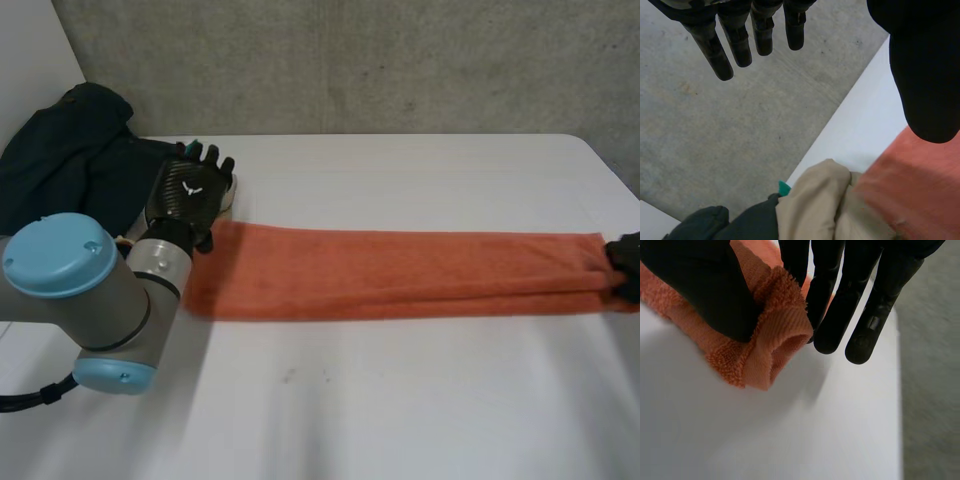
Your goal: Fold the laundry.
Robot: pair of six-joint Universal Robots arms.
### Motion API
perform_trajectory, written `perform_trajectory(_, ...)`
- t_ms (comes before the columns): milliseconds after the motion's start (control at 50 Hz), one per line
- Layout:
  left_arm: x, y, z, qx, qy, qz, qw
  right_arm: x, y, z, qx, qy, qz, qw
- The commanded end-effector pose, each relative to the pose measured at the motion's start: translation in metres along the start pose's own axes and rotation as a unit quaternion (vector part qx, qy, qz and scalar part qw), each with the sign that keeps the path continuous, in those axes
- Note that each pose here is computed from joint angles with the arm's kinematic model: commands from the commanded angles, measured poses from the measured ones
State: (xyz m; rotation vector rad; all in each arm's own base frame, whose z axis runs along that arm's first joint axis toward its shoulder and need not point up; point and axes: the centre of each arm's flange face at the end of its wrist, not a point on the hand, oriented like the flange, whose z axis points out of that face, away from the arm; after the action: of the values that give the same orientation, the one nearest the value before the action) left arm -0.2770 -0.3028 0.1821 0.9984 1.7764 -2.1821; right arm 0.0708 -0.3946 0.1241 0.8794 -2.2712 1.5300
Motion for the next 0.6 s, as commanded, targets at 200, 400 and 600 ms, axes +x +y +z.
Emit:
perform_trajectory(200, -0.02, -0.021, -0.017, 0.018, -0.02, -0.001, 1.0, 0.091, -0.007, -0.011, 0.017, 0.133, -0.135, 0.982)
perform_trajectory(400, -0.02, -0.024, -0.022, 0.019, -0.02, -0.001, 1.0, -0.048, -0.145, -0.052, 0.26, -0.001, -0.202, 0.944)
perform_trajectory(600, -0.022, -0.028, -0.025, 0.022, -0.021, -0.001, 1.0, -0.251, -0.187, -0.115, 0.44, -0.174, -0.276, 0.836)
